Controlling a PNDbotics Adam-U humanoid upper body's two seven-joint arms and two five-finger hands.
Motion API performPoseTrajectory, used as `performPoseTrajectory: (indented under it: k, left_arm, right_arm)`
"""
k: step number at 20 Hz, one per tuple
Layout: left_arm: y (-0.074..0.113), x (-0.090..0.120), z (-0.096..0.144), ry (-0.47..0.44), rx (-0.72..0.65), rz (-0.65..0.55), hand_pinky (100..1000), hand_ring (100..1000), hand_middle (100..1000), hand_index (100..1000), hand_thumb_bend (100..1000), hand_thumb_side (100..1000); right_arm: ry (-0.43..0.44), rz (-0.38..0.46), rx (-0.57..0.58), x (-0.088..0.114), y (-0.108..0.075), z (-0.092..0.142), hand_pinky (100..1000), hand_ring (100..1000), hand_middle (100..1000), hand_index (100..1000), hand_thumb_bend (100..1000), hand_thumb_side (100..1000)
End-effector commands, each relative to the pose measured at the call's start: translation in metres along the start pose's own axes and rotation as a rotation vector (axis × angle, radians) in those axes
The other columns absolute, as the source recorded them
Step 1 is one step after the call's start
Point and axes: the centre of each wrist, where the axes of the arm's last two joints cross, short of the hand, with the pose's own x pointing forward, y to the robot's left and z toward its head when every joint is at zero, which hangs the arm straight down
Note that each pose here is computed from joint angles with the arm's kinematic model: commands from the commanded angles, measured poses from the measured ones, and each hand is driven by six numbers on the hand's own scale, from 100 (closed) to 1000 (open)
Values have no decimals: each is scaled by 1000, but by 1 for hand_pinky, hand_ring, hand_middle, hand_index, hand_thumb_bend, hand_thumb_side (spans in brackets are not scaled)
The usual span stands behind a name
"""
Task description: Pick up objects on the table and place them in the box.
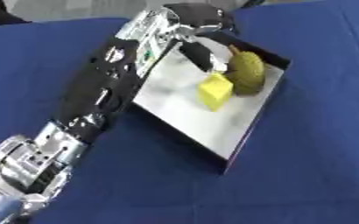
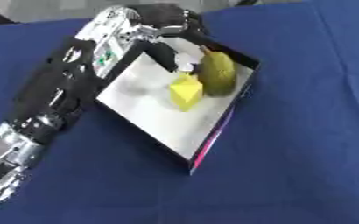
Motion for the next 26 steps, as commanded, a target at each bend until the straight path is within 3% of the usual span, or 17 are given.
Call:
performPoseTrajectory:
  k: [1,6,8,12,15,21,26]
  left_arm:
    - [40,-31,31,91,152,7,885,843,845,908,100,631]
    - [56,-58,62,148,238,42,883,841,841,906,100,617]
    - [61,-63,72,161,260,60,880,837,835,905,100,559]
    - [74,-88,111,266,341,91,870,829,833,902,100,533]
    - [78,-108,145,367,408,123,865,822,829,895,100,535]
    - [77,-142,231,600,575,179,847,802,815,879,100,646]
    - [63,-157,293,788,675,224,826,786,806,865,100,646]
  right_arm:
    - [-35,22,-12,12,-9,-2,1000,941,904,861,100,507]
    - [-31,30,-18,12,-11,-1,1000,941,904,861,100,506]
    - [-26,37,-22,11,-13,0,1000,941,904,860,100,503]
    - [-16,57,-39,9,-19,3,1000,940,903,860,100,499]
    - [-10,67,-51,8,-24,5,1000,940,903,859,100,500]
    - [-9,73,-73,8,-29,8,1000,939,902,859,100,497]
    - [-11,68,-84,9,-30,9,1000,938,901,858,100,494]
